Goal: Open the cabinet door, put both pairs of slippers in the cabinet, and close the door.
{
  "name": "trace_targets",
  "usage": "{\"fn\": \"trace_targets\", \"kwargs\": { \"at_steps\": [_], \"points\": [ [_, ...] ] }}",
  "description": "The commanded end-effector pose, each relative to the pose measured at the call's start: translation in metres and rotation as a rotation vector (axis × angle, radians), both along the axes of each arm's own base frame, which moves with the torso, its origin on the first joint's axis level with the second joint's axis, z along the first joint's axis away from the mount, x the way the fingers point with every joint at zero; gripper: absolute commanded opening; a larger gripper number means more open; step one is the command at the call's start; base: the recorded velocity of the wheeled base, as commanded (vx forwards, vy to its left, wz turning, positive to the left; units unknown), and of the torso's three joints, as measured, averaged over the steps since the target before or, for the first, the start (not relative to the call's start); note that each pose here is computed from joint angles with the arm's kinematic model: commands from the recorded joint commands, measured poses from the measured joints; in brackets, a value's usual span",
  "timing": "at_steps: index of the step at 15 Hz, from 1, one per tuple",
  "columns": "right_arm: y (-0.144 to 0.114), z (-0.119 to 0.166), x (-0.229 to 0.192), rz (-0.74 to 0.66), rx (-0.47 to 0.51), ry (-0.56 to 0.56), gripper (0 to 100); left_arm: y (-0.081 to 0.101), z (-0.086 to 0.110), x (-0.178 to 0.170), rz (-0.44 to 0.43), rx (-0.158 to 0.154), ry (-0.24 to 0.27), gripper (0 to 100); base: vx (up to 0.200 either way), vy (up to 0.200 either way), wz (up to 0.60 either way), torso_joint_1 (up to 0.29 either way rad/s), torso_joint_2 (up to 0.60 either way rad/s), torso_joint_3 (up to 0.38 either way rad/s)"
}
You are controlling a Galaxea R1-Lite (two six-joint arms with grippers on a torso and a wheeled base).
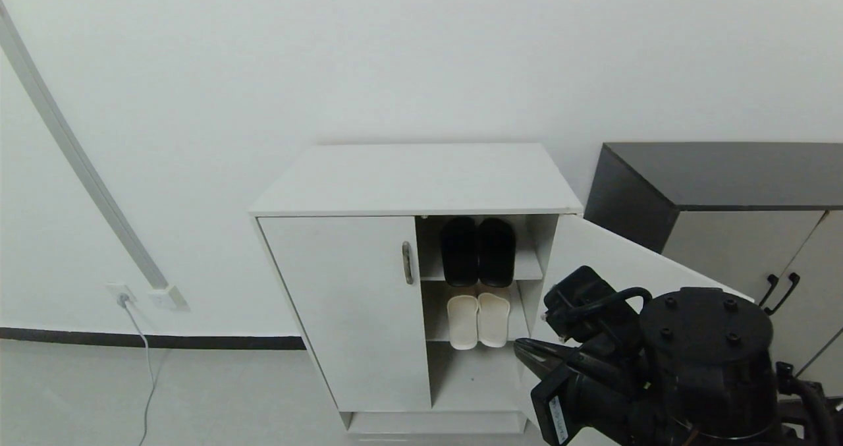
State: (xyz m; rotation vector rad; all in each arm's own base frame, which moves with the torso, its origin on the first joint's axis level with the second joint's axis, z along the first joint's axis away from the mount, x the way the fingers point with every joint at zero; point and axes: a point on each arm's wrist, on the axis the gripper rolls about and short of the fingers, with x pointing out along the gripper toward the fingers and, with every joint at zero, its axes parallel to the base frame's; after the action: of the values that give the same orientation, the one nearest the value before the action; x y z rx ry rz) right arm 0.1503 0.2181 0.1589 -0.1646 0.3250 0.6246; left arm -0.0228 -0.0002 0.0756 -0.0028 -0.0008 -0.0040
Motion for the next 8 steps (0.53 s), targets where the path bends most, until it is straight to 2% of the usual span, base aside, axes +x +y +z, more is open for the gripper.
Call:
{"fn": "trace_targets", "kwargs": {
  "at_steps": [1,8],
  "points": [
    [-0.0005,-0.002,-0.0005,0.0,-0.008,0.004,0,0.0,0.0001,0.0001,-0.001,0.0,0.001,0,0.0,0.0,0.0,0.227,-0.56,-0.32],
    [-0.0009,-0.0011,-0.0007,0.0,-0.004,0.002,0,0.0,0.0001,0.0,0.001,0.0,-0.001,0,0.0,0.0,0.0,0.252,-0.58,-0.327]
  ]
}}
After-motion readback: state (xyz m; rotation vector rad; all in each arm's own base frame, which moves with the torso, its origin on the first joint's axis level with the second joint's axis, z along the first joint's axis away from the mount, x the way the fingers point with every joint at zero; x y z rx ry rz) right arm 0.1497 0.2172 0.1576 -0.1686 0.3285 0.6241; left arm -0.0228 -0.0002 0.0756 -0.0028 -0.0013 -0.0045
